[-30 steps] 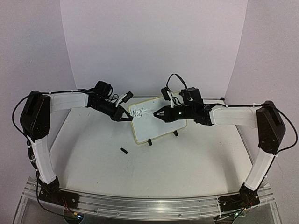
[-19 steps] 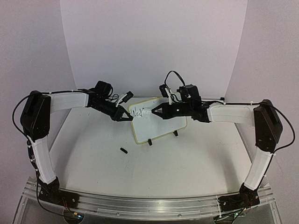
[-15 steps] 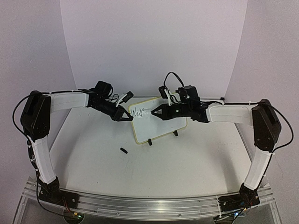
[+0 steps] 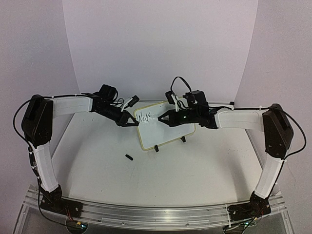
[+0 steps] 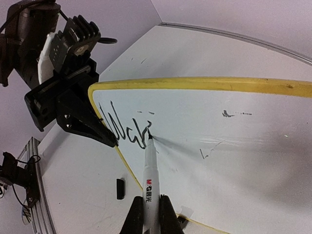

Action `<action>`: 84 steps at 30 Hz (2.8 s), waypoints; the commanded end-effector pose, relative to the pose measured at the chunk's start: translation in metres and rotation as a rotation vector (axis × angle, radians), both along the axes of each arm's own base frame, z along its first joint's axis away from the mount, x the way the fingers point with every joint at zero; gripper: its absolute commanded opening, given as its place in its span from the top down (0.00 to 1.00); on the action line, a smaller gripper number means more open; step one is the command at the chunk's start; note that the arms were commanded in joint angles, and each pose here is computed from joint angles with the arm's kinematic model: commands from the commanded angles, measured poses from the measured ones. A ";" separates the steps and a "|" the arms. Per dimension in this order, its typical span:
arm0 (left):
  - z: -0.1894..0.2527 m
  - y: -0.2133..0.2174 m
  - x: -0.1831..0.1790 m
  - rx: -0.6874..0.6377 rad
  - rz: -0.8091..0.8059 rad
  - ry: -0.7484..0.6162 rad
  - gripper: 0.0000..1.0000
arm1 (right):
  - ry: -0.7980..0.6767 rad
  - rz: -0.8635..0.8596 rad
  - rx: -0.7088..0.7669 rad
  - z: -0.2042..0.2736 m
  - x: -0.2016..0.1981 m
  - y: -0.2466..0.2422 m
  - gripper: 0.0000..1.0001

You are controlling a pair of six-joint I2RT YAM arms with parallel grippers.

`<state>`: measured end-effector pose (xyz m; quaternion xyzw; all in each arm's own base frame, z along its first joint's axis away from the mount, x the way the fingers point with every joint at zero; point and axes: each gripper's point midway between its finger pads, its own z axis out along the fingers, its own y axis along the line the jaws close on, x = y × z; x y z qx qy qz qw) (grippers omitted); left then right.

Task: Write a sentence on the whiteboard
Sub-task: Write on the whiteboard with the whiteboard.

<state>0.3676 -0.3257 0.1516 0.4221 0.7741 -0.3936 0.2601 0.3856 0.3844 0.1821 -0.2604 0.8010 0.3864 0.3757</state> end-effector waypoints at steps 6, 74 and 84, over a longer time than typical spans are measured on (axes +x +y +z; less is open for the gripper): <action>-0.039 -0.002 -0.026 0.103 -0.026 0.130 1.00 | 0.023 -0.007 -0.017 -0.013 -0.004 -0.004 1.00; -0.039 -0.003 -0.028 0.104 -0.033 0.129 1.00 | -0.117 -0.127 0.086 0.046 0.013 -0.015 1.00; -0.040 -0.003 -0.028 0.106 -0.033 0.131 1.00 | -0.114 -0.151 0.075 0.040 0.016 -0.018 1.00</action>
